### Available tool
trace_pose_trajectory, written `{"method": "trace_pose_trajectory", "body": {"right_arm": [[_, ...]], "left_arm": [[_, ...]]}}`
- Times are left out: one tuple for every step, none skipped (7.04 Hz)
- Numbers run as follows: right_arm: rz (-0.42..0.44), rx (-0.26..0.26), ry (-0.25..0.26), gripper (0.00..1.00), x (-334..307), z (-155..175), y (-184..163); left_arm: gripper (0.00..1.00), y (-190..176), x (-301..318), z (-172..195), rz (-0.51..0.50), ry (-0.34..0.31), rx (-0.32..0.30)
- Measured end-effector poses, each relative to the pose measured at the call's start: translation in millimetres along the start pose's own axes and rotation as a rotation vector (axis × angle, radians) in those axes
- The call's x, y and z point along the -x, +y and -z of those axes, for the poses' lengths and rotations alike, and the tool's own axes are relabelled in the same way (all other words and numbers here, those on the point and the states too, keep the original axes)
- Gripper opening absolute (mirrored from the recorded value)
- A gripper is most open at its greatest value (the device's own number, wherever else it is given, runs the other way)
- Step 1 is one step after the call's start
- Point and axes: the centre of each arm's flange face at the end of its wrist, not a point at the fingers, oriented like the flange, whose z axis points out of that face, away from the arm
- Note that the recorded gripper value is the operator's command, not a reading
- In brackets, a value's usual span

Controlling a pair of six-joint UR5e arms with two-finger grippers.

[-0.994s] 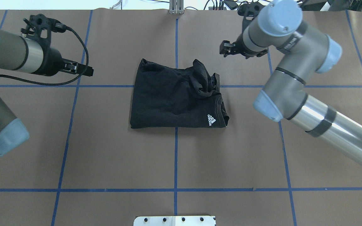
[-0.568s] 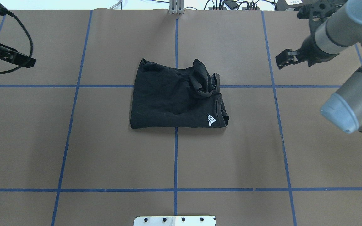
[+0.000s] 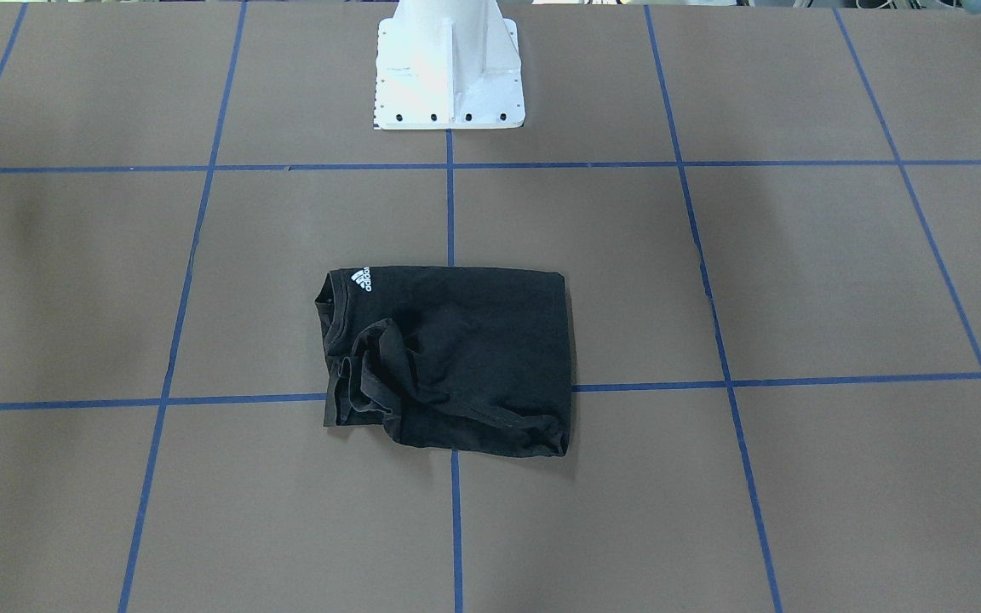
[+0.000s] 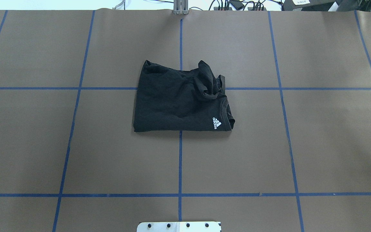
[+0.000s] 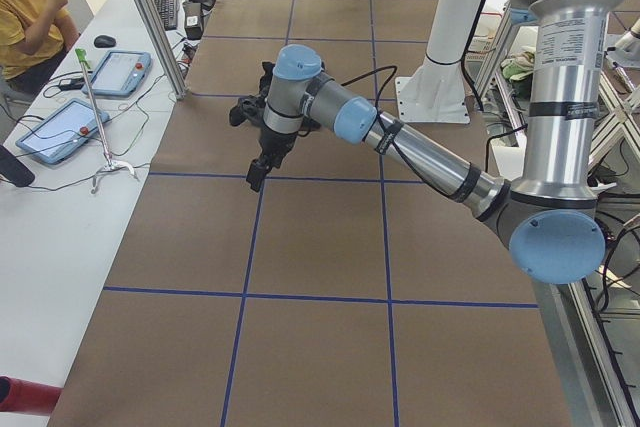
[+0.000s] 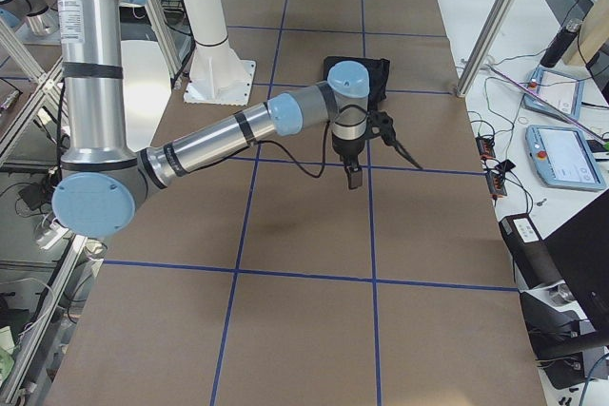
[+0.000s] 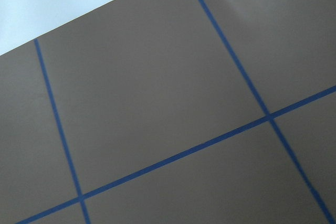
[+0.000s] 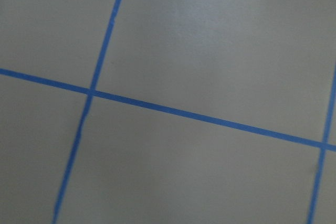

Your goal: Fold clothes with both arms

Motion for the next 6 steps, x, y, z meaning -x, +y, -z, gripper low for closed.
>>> {"method": "trace_pose_trajectory", "body": {"right_arm": [[-0.023,0.032,-0.005,1.00,-48.4,-8.5,40.6],[-0.068,0.066,-0.011,1.00,-79.1,-19.6,77.9],[-0.116,0.093,-0.013,1.00,-99.4,-28.4,108.7],[-0.157,0.105,-0.010,1.00,-114.3,-32.1,128.1],[-0.190,0.105,-0.007,1.00,-125.8,-32.4,139.9],[-0.214,0.105,-0.007,1.00,-132.9,-33.0,145.9]], "left_arm": [[1.00,16.1,35.7,-15.8,0.031,-0.016,0.043],[1.00,28.8,59.7,-33.5,0.065,-0.021,0.084],[1.00,43.6,75.0,-49.0,0.096,-0.015,0.119],[1.00,62.7,83.0,-57.1,0.120,0.017,0.139],[1.00,87.9,90.4,-59.5,0.122,0.074,0.142],[1.00,114.6,99.8,-57.2,0.106,0.126,0.130]]}}
